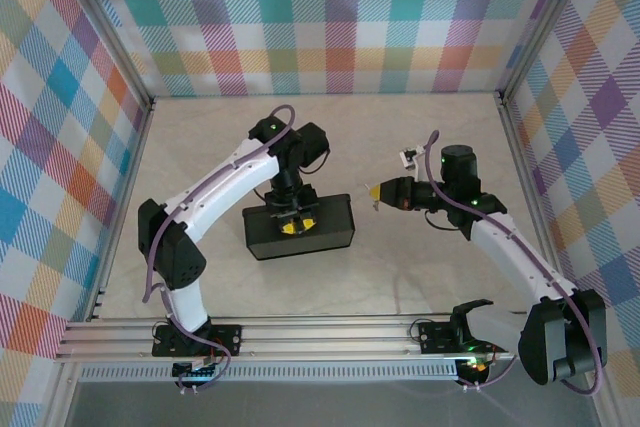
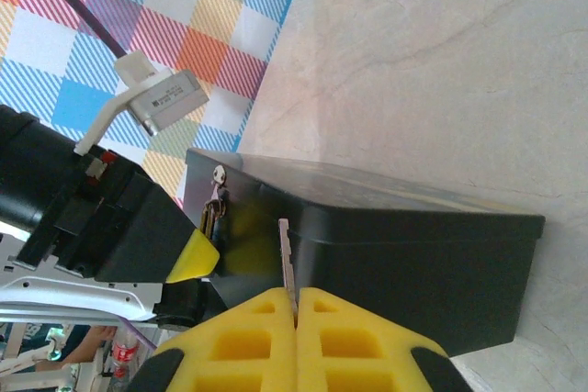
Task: Unlock a padlock with a key
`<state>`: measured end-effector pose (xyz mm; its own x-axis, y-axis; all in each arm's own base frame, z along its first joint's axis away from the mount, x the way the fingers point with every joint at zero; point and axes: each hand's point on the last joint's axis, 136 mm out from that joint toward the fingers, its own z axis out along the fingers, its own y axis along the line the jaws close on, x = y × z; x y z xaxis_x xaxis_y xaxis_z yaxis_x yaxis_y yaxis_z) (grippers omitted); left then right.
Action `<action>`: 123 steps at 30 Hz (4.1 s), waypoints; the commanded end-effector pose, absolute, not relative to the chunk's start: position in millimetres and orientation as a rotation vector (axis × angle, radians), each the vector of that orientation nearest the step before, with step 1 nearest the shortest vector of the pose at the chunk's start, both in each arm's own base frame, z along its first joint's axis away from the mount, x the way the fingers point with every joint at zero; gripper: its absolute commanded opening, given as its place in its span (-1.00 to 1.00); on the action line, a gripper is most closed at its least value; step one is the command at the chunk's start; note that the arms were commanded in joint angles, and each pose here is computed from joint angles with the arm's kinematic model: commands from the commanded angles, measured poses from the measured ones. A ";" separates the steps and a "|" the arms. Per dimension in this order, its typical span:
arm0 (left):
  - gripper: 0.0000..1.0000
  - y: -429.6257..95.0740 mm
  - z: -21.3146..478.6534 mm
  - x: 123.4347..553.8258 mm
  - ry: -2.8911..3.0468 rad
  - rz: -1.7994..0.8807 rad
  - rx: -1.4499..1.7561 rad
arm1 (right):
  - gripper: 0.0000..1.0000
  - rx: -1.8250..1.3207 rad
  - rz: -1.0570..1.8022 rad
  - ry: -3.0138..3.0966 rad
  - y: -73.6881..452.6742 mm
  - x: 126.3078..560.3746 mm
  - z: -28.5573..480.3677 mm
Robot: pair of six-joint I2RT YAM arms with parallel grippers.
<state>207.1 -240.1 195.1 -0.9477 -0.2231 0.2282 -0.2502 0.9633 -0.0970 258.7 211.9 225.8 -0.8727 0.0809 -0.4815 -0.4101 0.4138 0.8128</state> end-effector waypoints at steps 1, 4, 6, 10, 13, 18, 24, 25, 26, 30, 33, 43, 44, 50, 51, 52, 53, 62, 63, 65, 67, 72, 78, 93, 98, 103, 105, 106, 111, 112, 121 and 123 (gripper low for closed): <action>-0.96 -246.3 192.6 220.7 -2.896 0.214 0.336 | -0.91 -0.324 1.485 2.210 217.0 257.4 227.5; -0.77 -246.6 190.9 229.1 -2.900 0.215 0.336 | -0.91 -0.328 1.493 2.219 219.8 256.6 226.2; -0.60 -249.4 193.8 237.9 -2.920 0.254 0.339 | -0.91 -0.329 1.495 2.225 221.0 256.5 225.8; -0.20 -254.1 202.6 252.8 -2.955 0.327 0.328 | -0.91 -0.332 1.501 2.245 223.6 254.5 225.1; 0.04 -257.8 216.5 265.5 -3.011 0.424 0.321 | -0.91 -0.333 1.506 2.263 227.4 251.5 226.1; 0.18 -245.5 239.2 287.3 -3.116 0.558 0.347 | -0.92 -0.353 1.498 2.307 238.0 243.1 231.7; 0.27 -207.2 260.7 329.3 -3.311 0.714 0.385 | -0.93 -0.408 1.452 2.339 251.7 221.7 242.3; 0.27 -197.2 257.7 336.7 -3.342 0.709 0.395 | -0.93 -0.419 1.451 2.336 254.9 218.5 244.1; 0.28 -188.9 255.8 342.9 -3.371 0.706 0.399 | -0.93 -0.422 1.455 2.334 258.2 215.7 245.6; 0.31 -165.8 238.7 356.8 -3.476 0.626 0.282 | -0.93 -0.402 1.525 2.311 271.2 203.8 250.9; 0.32 -166.1 230.7 361.2 -3.472 0.706 0.224 | -0.93 -0.382 1.552 2.304 278.0 196.5 249.2; 0.34 -185.6 203.4 367.9 -3.359 0.923 0.244 | -0.91 -0.493 1.727 2.129 294.7 184.4 237.0; 0.34 -186.2 200.2 366.9 -3.347 0.930 0.258 | -0.91 -0.533 1.735 2.102 295.4 181.5 236.9; 0.34 -185.2 190.9 361.7 -3.303 0.938 0.298 | -0.91 -0.715 1.742 1.994 296.8 169.5 238.6; 0.34 -184.8 190.2 361.3 -3.298 0.938 0.306 | -0.91 -0.733 1.751 1.983 297.2 167.7 237.4; 0.34 -183.9 189.1 361.1 -3.292 0.936 0.321 | -0.91 -0.748 1.750 1.973 297.7 167.4 235.9; 0.34 -183.9 187.9 360.7 -3.278 0.943 0.338 | -0.91 -0.759 1.752 1.963 298.2 167.2 233.3; 0.34 -179.4 182.0 351.2 -3.191 0.960 0.381 | -0.93 -0.794 1.728 1.895 306.6 179.7 224.3; 0.34 -178.2 181.5 351.1 -3.184 0.963 0.388 | -0.94 -0.793 1.720 1.899 307.7 182.0 222.3; 0.34 -176.0 181.7 351.8 -3.179 0.968 0.397 | -0.95 -0.790 1.692 1.915 308.9 186.6 217.5; 0.35 -174.3 180.3 350.9 -3.171 0.966 0.400 | -0.96 -0.791 1.668 1.924 309.7 191.2 213.7; 0.35 -174.1 173.1 344.8 -3.135 0.959 0.375 | -0.97 -0.791 1.652 1.934 309.9 206.0 206.0; 0.34 -170.3 170.3 338.8 -3.112 0.962 0.364 | -0.96 -0.792 1.677 1.913 303.1 227.9 204.9; 0.34 -174.1 176.1 314.1 -3.022 1.084 0.497 | -0.95 -0.707 1.753 1.993 286.9 286.8 209.9; 0.34 -167.0 187.8 316.4 -3.077 1.032 0.461 | -0.95 -0.687 1.768 2.058 281.8 273.3 216.0; 0.38 -151.8 220.9 349.8 -3.368 0.875 -0.023 | -0.94 -0.667 1.775 2.078 274.1 253.6 227.2; 0.39 -160.0 241.9 363.0 -3.434 0.922 -0.341 | -0.93 -0.664 1.770 2.092 270.3 245.7 229.6; 0.40 -164.7 250.6 366.9 -3.446 0.954 -0.470 | -0.92 -0.670 1.774 2.094 269.1 241.4 230.5; 0.46 -196.2 298.1 378.7 -3.377 1.154 -1.183 | -0.88 -0.688 1.837 2.121 262.8 216.9 230.4; 0.46 -202.0 306.1 378.4 -3.343 1.188 -1.306 | -0.88 -0.687 1.845 2.127 261.7 214.1 230.2; 0.63 -247.2 330.8 317.3 -2.634 1.463 -2.431 | -0.85 -0.605 1.922 2.202 256.9 198.2 220.8; 0.64 -251.6 323.1 310.2 -2.555 1.422 -2.511 | -0.86 -0.597 1.920 2.224 255.0 193.7 221.5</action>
<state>337.0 -241.8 318.1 -0.1972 0.5282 -0.8259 0.9737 0.2039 -0.1021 206.1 257.2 214.1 -0.9074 -0.1806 -0.3796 -0.4051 0.1347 0.9043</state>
